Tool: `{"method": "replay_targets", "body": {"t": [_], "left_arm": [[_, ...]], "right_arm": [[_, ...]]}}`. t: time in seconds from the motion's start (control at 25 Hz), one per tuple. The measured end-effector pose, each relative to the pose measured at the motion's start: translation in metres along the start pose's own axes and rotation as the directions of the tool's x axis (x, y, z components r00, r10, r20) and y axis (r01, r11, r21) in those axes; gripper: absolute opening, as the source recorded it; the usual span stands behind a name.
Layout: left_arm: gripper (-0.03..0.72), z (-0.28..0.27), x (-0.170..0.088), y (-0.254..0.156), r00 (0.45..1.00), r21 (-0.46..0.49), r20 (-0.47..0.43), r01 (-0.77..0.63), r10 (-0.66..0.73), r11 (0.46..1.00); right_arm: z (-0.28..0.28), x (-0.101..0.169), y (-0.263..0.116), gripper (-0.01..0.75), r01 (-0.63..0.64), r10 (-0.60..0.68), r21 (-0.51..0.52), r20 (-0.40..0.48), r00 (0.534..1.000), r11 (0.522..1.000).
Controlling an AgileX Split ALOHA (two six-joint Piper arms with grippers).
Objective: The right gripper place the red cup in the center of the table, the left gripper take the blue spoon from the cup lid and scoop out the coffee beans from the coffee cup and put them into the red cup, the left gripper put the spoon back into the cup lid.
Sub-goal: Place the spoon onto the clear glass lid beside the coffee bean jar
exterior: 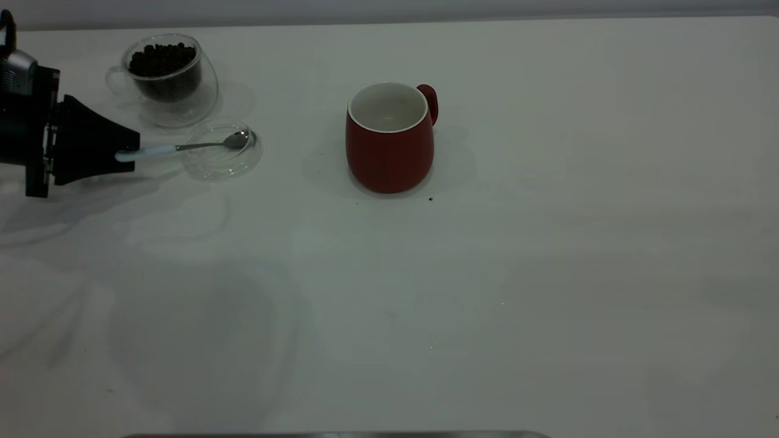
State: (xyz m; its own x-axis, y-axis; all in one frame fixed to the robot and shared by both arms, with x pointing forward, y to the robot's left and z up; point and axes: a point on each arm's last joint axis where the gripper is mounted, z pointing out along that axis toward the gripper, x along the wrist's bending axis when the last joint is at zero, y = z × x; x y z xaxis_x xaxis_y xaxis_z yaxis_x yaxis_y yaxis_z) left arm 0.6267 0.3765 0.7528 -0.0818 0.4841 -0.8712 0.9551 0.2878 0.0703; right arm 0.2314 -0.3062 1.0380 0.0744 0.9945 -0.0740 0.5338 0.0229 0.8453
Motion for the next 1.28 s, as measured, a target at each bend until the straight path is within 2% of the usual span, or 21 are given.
{"method": "replay_targets", "body": {"t": [0.4, 0.76, 1.04, 1.28], "left_arm": [[0.366, 0.0, -0.001, 0.001, 1.0, -0.016, 0.009, -0.001, 0.001, 1.0], [0.543, 0.0, -0.001, 0.001, 1.0, -0.009, 0.006, -0.003, 0.003, 1.0], [0.558, -0.001, 0.003, -0.004, 0.999, 0.044, -0.031, -0.018, 0.019, 0.999], [0.558, -0.016, 0.007, -0.003, 1.0, 0.021, -0.021, 0.0, 0.001, 1.0]], "right_arm": [[0.0, 0.0, 0.0, 0.243, 0.0, 0.0, 0.0, 0.0, 1.0, 1.0], [0.0, 0.0, 0.0, 0.243, 0.0, 0.0, 0.0, 0.0, 1.0, 1.0], [0.0, 0.0, 0.0, 0.243, 0.0, 0.0, 0.0, 0.0, 1.0, 1.0], [0.0, 0.0, 0.0, 0.243, 0.0, 0.0, 0.0, 0.0, 1.0, 1.0]]}}
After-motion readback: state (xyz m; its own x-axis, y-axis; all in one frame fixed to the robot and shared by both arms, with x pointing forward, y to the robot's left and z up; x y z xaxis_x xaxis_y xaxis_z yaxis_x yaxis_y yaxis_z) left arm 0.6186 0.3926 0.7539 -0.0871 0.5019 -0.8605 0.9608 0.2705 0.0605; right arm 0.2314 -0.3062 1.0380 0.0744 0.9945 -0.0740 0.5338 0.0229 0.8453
